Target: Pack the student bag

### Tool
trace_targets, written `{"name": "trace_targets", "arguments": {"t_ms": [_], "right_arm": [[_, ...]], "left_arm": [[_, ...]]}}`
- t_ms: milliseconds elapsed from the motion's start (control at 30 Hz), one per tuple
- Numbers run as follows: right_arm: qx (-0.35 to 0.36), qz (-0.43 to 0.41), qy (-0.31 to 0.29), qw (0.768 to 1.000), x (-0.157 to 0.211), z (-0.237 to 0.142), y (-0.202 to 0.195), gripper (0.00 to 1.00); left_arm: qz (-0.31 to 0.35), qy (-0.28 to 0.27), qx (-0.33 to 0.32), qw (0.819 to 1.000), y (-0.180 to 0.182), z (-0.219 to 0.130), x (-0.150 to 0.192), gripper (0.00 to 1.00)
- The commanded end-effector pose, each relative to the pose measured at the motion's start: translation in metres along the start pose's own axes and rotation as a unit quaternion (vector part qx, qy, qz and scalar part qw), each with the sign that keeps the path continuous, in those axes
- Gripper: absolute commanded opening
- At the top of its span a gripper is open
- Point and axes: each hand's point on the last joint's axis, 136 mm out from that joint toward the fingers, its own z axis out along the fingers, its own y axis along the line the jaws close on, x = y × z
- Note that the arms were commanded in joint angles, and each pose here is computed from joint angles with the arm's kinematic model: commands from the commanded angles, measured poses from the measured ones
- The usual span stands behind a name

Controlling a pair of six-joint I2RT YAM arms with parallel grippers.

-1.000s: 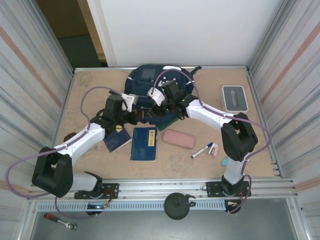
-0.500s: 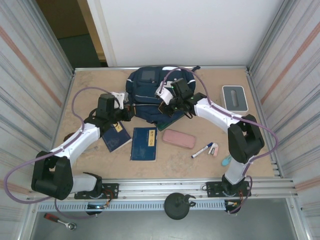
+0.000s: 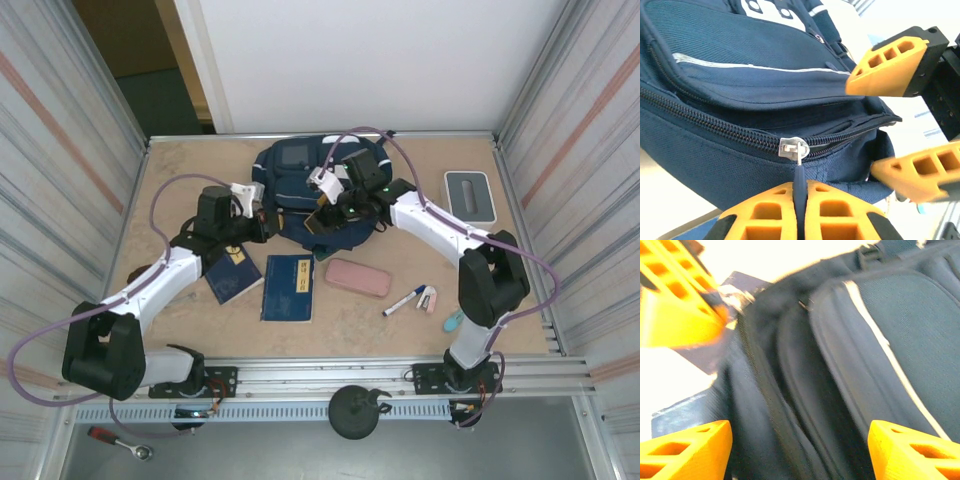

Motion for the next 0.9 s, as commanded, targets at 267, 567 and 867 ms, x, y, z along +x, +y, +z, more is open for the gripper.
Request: {"name": "trace_targets", "arguments": {"t_ms": [267, 567, 867], "right_arm": [[-0.022, 0.012, -0.001, 1.000, -0.010, 0.015, -0.003, 0.08], [0.030, 0.026, -0.004, 0.999, 0.005, -0.027, -0.029, 0.00], [0.033, 0.030, -0.001, 0.999, 0.010, -0.038, -0.032, 0.00]], "left_arm": [[0.037, -0.071, 0.017, 0.997, -0.027, -0.021, -0.039, 0.00], [-0.006, -0.091, -0.099, 0.991, 0.037, -0.034, -0.041, 0.00], [-0.073, -0.072, -0.196, 0.975, 0.099, -0.032, -0.035, 0.00]]}}
